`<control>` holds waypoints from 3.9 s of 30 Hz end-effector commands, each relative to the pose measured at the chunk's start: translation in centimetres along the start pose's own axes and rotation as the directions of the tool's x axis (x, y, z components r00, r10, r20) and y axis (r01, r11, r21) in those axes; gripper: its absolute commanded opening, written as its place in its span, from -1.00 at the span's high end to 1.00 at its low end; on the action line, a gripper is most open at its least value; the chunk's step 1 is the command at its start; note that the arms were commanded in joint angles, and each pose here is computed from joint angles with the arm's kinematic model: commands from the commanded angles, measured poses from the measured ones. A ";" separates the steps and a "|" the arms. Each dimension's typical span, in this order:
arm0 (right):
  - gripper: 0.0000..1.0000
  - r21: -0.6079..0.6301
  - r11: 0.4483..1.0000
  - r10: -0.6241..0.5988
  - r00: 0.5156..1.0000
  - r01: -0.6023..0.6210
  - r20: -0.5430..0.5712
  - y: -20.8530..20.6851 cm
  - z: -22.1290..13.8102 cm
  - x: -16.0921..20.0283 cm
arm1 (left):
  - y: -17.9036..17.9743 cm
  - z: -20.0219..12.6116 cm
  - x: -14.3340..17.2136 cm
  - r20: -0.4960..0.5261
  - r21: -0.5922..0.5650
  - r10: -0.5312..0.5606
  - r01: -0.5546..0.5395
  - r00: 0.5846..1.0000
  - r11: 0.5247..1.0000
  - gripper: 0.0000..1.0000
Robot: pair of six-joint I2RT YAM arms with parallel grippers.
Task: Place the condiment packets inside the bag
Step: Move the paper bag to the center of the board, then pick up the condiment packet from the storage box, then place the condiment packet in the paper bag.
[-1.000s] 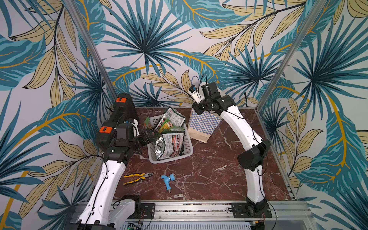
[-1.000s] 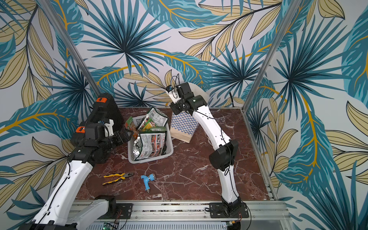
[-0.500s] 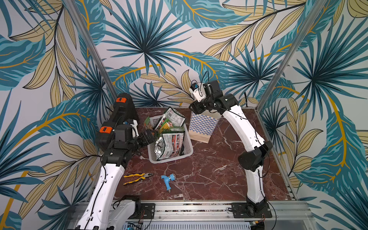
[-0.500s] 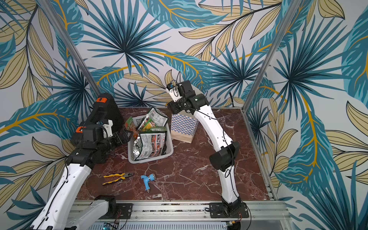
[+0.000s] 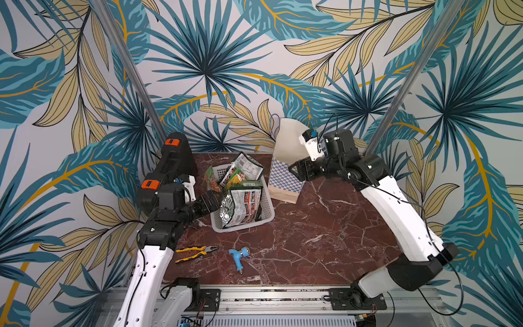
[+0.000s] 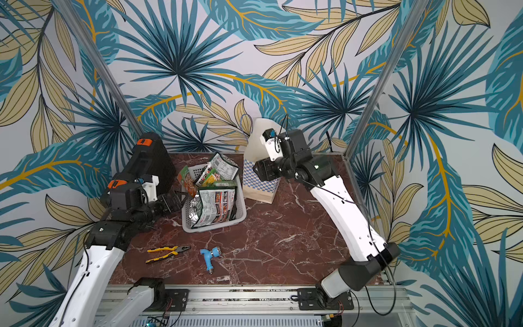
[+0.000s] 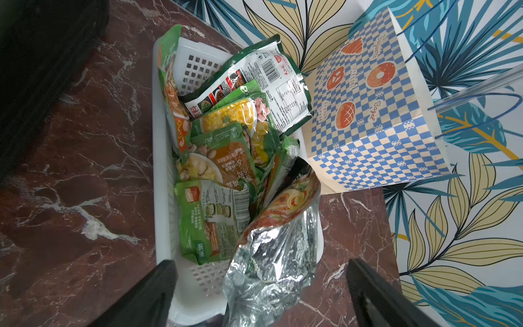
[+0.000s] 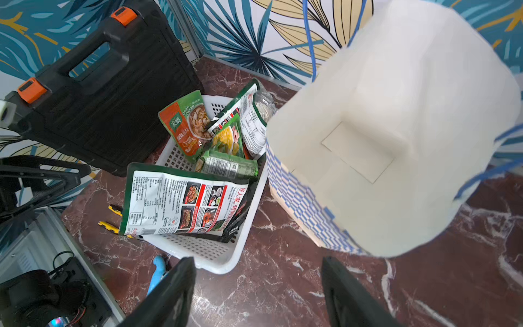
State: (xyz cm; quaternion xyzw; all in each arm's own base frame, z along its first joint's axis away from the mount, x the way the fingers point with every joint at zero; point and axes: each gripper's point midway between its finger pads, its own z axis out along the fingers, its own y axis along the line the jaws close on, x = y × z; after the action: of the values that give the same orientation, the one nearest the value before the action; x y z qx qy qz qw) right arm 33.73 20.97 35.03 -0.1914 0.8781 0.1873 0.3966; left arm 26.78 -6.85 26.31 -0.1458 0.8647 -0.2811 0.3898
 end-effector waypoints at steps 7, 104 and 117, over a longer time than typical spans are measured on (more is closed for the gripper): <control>-0.58 0.124 0.982 0.141 0.990 -0.141 0.009 -3.7 2.3 9.7 | 2.2 -0.3 3.7 -0.003 -0.009 -0.009 0.009 1.000 1.000 -0.99; -0.99 0.264 0.853 0.412 0.892 -0.450 0.187 -9.9 -0.7 20.9 | -31.0 -9.9 -17.0 0.489 0.518 -0.009 -0.282 0.872 0.808 1.00; -0.99 0.278 0.846 0.411 0.888 -0.456 0.204 -10.0 -2.1 21.4 | -35.5 -4.0 -17.9 0.547 0.486 -0.136 -0.181 0.826 0.855 1.00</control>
State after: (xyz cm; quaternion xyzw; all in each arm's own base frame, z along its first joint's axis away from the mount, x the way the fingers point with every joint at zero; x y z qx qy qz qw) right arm 24.83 7.91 19.08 0.0844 0.8820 0.1512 0.4383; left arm 37.75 -27.02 53.47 -0.0610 0.6891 -0.4164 0.5900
